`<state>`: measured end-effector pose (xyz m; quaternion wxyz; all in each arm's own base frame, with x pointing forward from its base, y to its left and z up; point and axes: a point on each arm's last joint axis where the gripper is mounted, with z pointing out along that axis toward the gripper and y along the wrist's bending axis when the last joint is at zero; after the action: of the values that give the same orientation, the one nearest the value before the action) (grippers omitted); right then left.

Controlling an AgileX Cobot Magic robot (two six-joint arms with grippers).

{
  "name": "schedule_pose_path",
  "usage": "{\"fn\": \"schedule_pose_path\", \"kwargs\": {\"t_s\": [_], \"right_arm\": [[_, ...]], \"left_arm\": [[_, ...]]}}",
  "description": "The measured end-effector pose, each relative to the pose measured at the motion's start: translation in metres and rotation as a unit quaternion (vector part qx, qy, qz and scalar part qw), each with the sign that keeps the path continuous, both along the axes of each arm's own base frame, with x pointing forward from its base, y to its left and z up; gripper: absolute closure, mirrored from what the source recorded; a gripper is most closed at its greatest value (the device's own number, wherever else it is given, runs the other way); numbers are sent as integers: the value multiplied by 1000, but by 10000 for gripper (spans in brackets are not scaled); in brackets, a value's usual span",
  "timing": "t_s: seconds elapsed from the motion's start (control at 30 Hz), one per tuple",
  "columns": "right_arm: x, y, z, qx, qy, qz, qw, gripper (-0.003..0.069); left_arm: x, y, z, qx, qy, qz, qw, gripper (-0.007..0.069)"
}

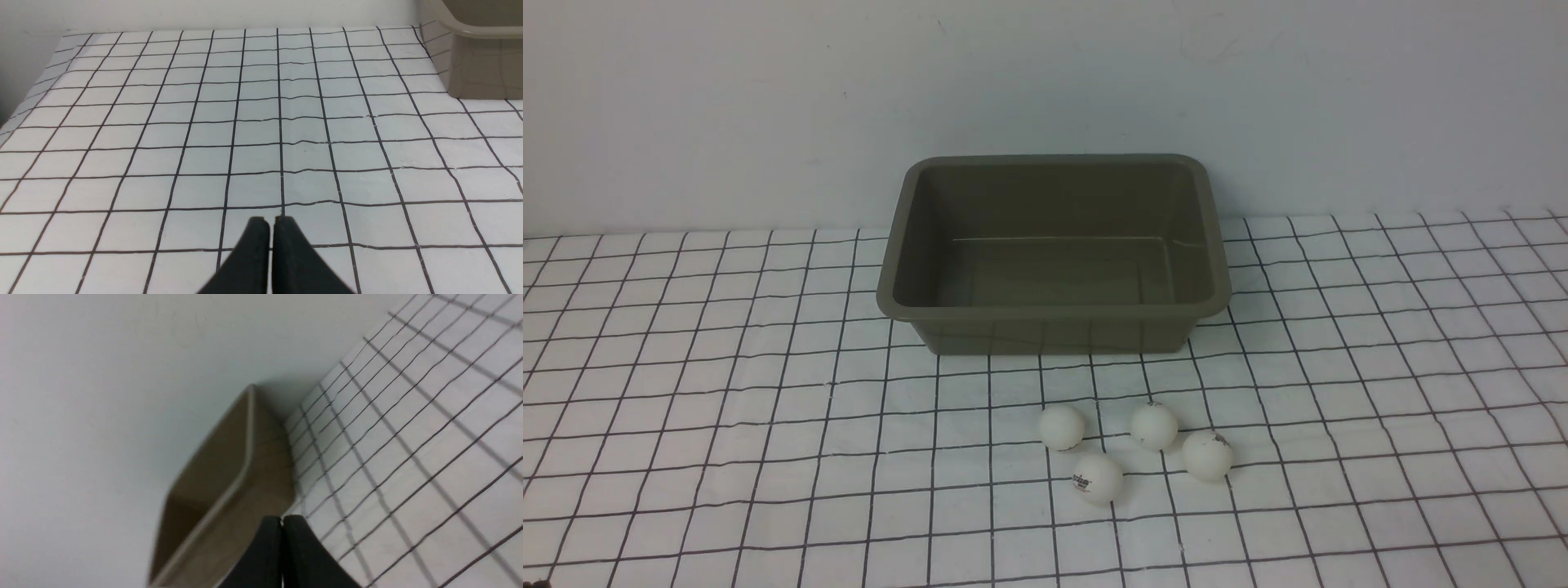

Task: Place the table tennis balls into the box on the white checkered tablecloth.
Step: 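Reach for and grasp a ping pong ball on the table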

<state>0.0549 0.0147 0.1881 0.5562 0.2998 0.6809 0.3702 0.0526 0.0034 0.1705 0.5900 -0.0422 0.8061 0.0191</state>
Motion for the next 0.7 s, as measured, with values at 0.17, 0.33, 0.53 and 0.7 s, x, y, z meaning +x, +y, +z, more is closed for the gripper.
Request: {"fn": "schedule_pose_path", "kwargs": {"t_s": [0.17, 0.33, 0.53, 0.7], "right_arm": [[0, 1, 4, 93, -6, -2, 996, 669], [0, 0, 7, 141, -11, -8, 990, 669], [0, 1, 6, 150, -8, -5, 989, 669], [0, 1, 7, 95, -17, 1, 995, 669]], "left_arm": [[0, 0, 0, 0, 0, 0, 1000, 629], [0, 0, 0, 0, 0, 0, 1000, 629], [0, 0, 0, 0, 0, 0, 1000, 629], [0, 0, 0, 0, 0, 0, 1000, 629]]}}
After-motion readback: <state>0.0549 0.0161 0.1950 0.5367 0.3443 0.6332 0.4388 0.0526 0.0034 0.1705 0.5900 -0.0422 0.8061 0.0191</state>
